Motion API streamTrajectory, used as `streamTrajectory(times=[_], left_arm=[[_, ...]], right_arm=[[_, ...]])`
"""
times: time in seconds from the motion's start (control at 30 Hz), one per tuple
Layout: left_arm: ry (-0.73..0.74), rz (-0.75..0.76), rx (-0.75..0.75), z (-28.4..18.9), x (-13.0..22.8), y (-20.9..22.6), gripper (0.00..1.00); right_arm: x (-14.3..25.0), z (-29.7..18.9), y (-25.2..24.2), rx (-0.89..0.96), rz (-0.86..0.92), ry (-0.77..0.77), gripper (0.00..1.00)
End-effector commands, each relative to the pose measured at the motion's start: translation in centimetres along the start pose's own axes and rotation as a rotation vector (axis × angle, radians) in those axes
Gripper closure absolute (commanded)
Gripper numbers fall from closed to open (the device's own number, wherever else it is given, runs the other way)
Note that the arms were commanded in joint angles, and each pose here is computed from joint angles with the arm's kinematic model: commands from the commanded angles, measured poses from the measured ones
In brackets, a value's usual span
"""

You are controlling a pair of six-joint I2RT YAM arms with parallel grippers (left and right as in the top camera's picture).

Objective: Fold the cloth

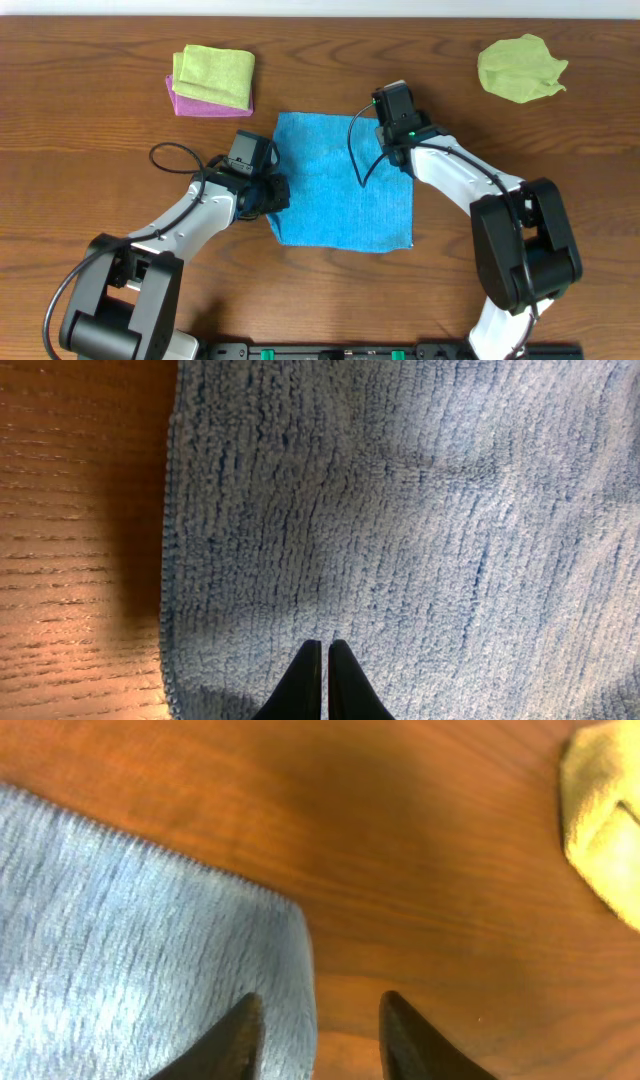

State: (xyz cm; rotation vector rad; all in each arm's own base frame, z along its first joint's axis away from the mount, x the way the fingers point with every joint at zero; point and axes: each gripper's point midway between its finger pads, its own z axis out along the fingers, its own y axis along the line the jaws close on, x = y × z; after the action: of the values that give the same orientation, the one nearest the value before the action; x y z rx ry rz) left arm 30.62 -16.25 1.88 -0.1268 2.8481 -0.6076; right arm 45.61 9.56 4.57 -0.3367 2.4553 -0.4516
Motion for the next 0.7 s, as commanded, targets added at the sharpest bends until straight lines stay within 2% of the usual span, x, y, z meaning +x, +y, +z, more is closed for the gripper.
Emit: streamTrajectory(times=[0.0,0.23,0.3,0.33,0.4,0.47,0.67], left_arm=[[-0.002,-0.026,-0.017,0.3,0.0,0.5,0.94],[-0.024,-0.045,0.004,0.0,-0.7,-0.1,0.94],[-0.035,-0.039,0.028,-0.5,-1.1,-0.7,0.76],[-0.048,-0.03,0.048,-1.0,-1.5,-1.3,0.62],[-0.065,-0.027,0.065,-1.8,-2.0,-1.8,0.48],[-0.08,-0.03,0.08,-2.8,-2.5,-2.1,0.37],[-0.072,-0.07,0.063,-6.8,-2.1,0.0,0.2]], right_arm=[[-0.9,0.3,-1.8,0.1,0.059,-0.022,0.32],[-1.6,-1.1,-3.2,0.143,0.113,-0.003,0.28],[-1.9,-2.6,-3.2,0.097,0.166,0.024,0.26],[-2.1,-3.9,-2.3,0.007,0.168,0.044,0.22],[-2.2,-5.8,-1.2,-0.116,0.173,0.064,0.19],[-2.0,-7.9,-0.8,-0.209,0.224,0.083,0.16],[-0.3,-13.3,-1.7,-0.419,0.37,0.162,0.17]])
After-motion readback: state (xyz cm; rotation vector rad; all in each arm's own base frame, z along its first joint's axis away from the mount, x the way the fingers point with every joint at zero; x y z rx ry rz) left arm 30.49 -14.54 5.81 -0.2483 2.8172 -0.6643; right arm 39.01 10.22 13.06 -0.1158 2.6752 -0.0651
